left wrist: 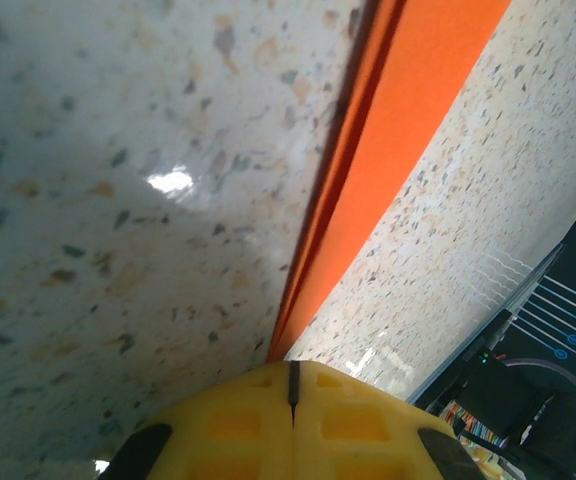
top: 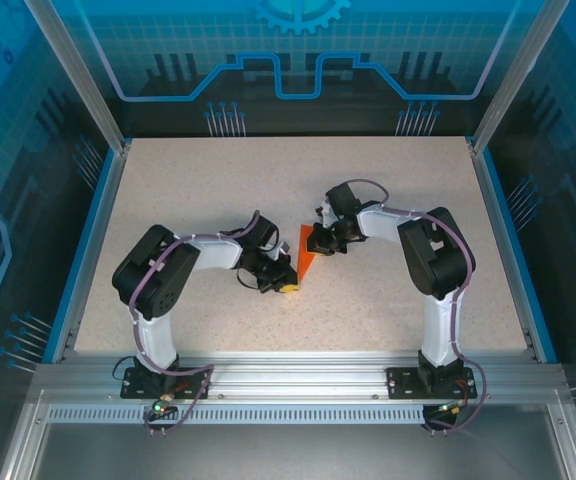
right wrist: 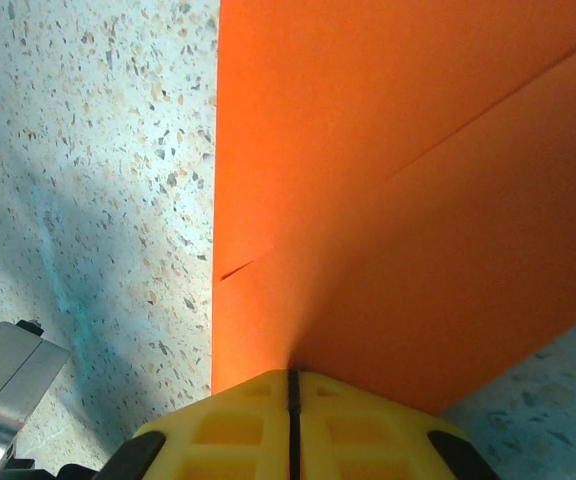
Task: Fold a paper plane with a square sheet of paper (fold left side to right side)
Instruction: Fold the wing for the fifth time at the center of the table, then turn over the paper plane at the center of the table.
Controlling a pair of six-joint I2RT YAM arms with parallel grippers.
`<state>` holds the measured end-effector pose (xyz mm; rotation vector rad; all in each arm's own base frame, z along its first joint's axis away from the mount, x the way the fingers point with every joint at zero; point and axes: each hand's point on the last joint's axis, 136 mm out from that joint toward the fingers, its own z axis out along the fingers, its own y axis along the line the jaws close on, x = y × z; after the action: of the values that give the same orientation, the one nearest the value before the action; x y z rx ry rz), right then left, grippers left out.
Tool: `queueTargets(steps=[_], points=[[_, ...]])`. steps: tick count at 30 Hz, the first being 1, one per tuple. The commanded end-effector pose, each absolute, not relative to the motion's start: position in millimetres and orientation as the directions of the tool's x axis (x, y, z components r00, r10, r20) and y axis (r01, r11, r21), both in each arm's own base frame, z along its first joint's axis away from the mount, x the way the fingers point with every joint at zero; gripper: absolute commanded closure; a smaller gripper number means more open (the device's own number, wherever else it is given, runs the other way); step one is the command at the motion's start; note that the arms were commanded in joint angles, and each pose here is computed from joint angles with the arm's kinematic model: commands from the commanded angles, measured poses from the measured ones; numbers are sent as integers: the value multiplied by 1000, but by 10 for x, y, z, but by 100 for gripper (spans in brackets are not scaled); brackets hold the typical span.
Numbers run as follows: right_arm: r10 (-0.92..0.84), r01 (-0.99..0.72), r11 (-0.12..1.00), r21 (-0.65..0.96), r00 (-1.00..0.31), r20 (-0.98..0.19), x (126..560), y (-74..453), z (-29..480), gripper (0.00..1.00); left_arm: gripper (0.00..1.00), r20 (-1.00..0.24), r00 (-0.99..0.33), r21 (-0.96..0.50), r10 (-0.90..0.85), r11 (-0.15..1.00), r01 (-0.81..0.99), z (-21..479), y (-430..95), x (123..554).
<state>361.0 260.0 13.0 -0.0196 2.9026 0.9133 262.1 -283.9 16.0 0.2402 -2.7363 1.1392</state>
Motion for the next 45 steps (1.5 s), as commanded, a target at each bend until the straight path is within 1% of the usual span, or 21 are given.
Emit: queueTargets(steps=[1,3,8,12,15,16,19,20,22,24,27,30,31,35,40,42,45], points=[[29,-29,859,511,-994,-106,3696,2452,-23,91,96,272,-958,-622,-92,743,-248,102,-2680,2394],[23,-47,852,522,-991,-128,3716,2474,47,90,96,234,-968,-633,-89,742,-221,176,-2676,2436],[21,-113,840,530,-971,-240,3831,2476,375,88,93,117,-989,-669,-91,729,-146,461,-2647,2590],[34,-142,852,504,-945,-324,3893,2394,654,82,84,10,-993,-684,-114,724,-90,688,-2561,2751],[57,-133,870,475,-929,-365,3854,2294,804,73,76,-79,-986,-685,-145,727,-52,851,-2463,2895],[67,-122,877,464,-926,-370,3826,2253,830,70,74,-113,-981,-681,-158,731,-39,906,-2423,2953],[95,-78,899,431,-925,-367,3717,2189,843,59,59,-215,-958,-659,-190,752,-1,1075,-2313,3119],[100,-65,905,420,-928,-359,3667,2195,824,54,56,-251,-946,-648,-204,761,8,1137,-2271,3184],[100,-55,911,410,-932,-347,3603,2259,787,48,51,-306,-925,-638,-226,770,23,1244,-2218,3283],[91,-57,910,410,-938,-334,3554,2369,735,44,47,-344,-905,-632,-249,774,28,1327,-2175,3365],[85,-44,920,390,-947,-308,3550,2482,630,44,45,-365,-893,-623,-263,782,25,1372,-2136,3429],[80,-26,935,353,-956,-284,3552,2522,525,45,44,-358,-895,-620,-267,784,14,1354,-2114,3427],[78,-20,942,335,-958,-276,3547,2513,486,47,44,-354,-896,-619,-268,785,10,1339,-2109,3417],[89,13,958,286,-963,-253,3495,2423,415,64,44,-345,-897,-617,-276,787,-5,1311,-2076,3381],[83,-20,949,315,-947,-310,3469,2439,666,87,44,-362,-891,-602,-274,799,-1,1354,-2038,3377],[67,-50,943,328,-940,-335,3454,2482,792,93,43,-375,-886,-592,-273,806,2,1391,-2015,3383],[33,-120,918,378,-927,-374,3421,2628,1011,98,42,-405,-872,-565,-276,825,2,1453,-1938,3395]])
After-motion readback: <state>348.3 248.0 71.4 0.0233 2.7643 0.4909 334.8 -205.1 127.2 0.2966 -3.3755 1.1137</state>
